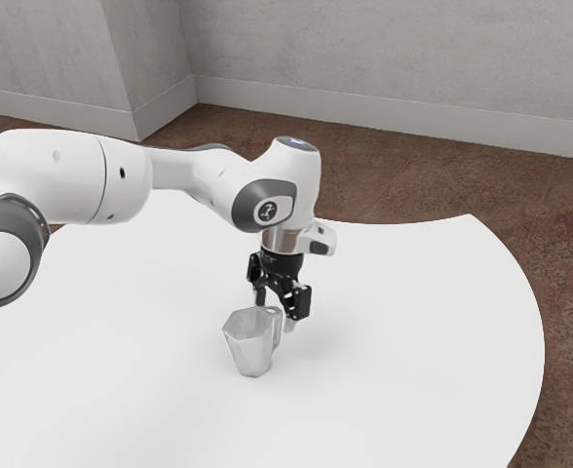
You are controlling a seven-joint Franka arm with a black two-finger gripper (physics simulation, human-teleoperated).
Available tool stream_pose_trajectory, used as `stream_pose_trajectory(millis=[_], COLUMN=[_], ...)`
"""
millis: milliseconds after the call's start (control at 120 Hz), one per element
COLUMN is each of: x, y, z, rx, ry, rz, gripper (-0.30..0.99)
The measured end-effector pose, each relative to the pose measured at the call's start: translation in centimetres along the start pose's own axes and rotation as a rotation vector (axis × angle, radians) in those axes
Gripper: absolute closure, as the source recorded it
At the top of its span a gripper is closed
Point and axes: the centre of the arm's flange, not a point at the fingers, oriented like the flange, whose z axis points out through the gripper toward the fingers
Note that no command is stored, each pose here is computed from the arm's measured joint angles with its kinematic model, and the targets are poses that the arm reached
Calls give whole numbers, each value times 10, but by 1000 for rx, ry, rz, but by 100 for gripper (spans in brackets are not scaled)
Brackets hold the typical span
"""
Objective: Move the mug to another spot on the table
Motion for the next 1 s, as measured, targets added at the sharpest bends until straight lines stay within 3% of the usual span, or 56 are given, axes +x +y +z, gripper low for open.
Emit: stream_pose_trajectory(millis=[633,1000], x=[-4,-5], y=[0,0], z=[10,7], rx=[-58,-62], ry=[-21,-19], rz=[-58,-82], gripper=[3,23])
